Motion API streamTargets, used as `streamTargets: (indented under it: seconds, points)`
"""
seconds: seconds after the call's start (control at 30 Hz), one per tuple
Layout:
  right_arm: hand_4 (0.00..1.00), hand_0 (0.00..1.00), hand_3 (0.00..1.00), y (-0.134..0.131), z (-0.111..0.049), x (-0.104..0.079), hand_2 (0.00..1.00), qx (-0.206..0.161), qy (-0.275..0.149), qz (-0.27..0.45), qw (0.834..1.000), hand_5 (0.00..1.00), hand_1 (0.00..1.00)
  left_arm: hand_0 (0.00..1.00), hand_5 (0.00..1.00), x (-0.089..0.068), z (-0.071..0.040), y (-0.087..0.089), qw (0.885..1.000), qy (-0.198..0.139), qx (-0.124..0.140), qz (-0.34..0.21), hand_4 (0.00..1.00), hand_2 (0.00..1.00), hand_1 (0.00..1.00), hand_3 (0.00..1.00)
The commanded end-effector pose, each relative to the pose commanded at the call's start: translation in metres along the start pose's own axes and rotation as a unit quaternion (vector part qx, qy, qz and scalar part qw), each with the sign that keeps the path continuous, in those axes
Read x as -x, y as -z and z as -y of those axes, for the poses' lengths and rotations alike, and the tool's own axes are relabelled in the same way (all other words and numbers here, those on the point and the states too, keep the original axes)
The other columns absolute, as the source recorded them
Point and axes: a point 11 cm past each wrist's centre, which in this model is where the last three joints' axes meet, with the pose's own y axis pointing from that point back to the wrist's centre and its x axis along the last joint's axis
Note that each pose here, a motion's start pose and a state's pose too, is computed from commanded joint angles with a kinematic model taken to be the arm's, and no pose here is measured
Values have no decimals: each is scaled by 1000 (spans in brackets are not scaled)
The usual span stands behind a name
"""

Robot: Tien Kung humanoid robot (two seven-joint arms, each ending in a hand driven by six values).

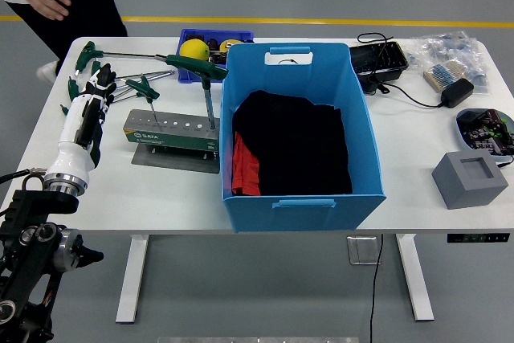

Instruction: Lift tool from toolbox,place it in box,lift tool from toolbox,place it in box

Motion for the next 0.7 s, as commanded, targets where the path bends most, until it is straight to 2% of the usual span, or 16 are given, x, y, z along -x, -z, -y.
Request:
streamTargets:
  seconds: [0.53,0.7]
  points:
    - [768,681,568,1,0,-1,724,-1,-1,-1,1000,691,659,998,998,0,1,-2,1000,-2,4,-4,979,998,998,998]
    - [768,681,568,1,0,-1,724,-1,-1,-1,1000,692,659,998,998,-3,1,-3,1000,-22,4,0,978,998,998,998]
